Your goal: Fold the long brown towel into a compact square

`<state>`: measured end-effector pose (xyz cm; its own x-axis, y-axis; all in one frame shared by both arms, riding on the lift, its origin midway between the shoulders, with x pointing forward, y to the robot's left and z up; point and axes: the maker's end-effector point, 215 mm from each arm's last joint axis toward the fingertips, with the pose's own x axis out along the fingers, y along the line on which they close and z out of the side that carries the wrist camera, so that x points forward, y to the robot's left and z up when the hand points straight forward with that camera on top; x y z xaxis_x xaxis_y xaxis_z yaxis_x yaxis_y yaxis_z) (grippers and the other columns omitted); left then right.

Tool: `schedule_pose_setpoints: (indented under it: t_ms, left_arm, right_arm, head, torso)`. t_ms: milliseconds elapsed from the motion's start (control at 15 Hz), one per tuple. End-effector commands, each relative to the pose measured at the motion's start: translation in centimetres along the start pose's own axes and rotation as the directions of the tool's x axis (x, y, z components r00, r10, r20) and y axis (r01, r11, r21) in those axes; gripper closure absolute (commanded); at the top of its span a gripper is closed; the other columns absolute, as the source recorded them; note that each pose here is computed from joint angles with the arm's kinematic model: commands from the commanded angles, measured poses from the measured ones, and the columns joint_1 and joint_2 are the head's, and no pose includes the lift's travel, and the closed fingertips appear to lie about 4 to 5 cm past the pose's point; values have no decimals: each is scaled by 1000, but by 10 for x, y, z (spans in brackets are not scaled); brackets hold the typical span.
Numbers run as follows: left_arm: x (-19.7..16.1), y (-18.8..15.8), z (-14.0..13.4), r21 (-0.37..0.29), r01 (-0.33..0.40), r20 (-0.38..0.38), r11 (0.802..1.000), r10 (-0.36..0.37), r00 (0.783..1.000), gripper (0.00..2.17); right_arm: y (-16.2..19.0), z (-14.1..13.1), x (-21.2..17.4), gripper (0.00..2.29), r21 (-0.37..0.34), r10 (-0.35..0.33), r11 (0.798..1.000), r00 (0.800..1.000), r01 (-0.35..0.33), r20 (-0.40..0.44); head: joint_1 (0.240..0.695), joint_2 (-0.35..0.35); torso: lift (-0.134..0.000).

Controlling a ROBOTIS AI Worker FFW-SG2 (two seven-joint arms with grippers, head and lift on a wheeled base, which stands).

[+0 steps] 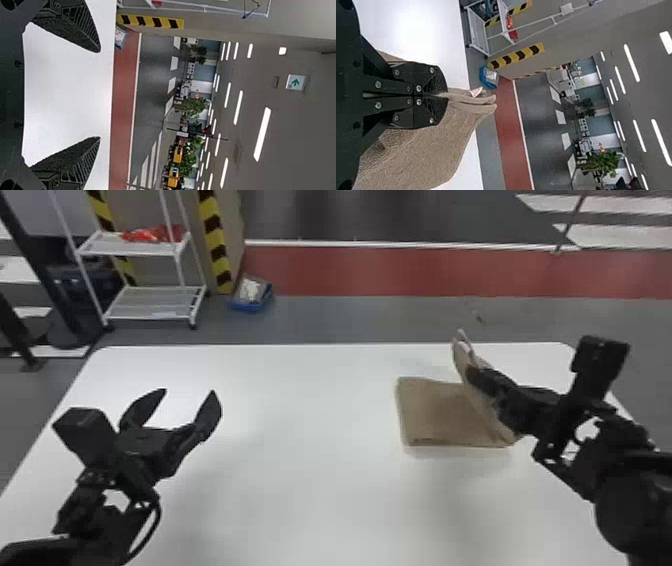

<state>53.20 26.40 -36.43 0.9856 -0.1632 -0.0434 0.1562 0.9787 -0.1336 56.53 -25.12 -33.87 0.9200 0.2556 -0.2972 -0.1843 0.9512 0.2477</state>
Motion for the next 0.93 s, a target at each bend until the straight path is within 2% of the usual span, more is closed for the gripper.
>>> schedule_pose_setpoints:
  t_ms: [0,67,267,333,400,467,533,600,733,800,867]
  left_arm:
    - [0,1,-2,-1,0,-4,1000,0,1000,100]
    - [0,1,-3,-3,0,-3,1000,0,1000,100]
    - [-1,4,-3,-3,-4,3,1000,4,1000,100]
    - [-1,4,-4,-5,-5,2,1000,5,1000,100]
    - [-1,4,-3,-4,-5,5,1000,5,1000,100]
    - [-1,4,-3,-4,-5,5,1000,5,1000,100]
    - [-1,4,-3,-4,-5,5,1000,5,1000,100]
    - [-2,5,-4,-6,-7,4,1000,7,1000,100]
    - [-2,6,-3,-5,-8,4,1000,8,1000,100]
    - [-2,5,-4,-6,-5,4,1000,5,1000,100]
    - [-2,5,-4,-6,-5,4,1000,5,1000,100]
  right_arm:
    - [19,-16,9,1504,-34,11,999,998,-13,-58]
    - [18,-20,11,1504,-57,-14,998,997,10,-72]
    - [33,-34,19,1484,-68,4,998,993,-12,-115]
    - [39,-39,21,1322,-78,11,997,992,-21,-126]
    - [47,-50,27,839,-78,24,996,988,-36,-149]
    - [50,-57,30,124,-77,30,996,987,-43,-160]
    - [56,-60,31,-1,-76,42,996,986,-55,-164]
    - [63,-61,32,-1,-65,65,995,985,-76,-158]
    - [67,-39,30,39,-36,104,994,992,-107,-69]
    - [58,-27,29,83,-39,89,995,996,-91,-31]
    - [48,-21,29,265,-47,66,997,997,-68,-28]
  head:
    - [695,6]
    - [695,16]
    - [695,38]
    - [695,43]
    - [695,49]
    - [695,56]
    - [695,71]
    - [695,77]
    - [695,90]
    - [695,95]
    - [695,95]
  torso:
    - [-125]
    - [-125]
    - [-125]
    - [-125]
    - [-125]
    - [-125]
    - [-125]
    - [-125]
    - [-125]
    - [-125]
    - [-125]
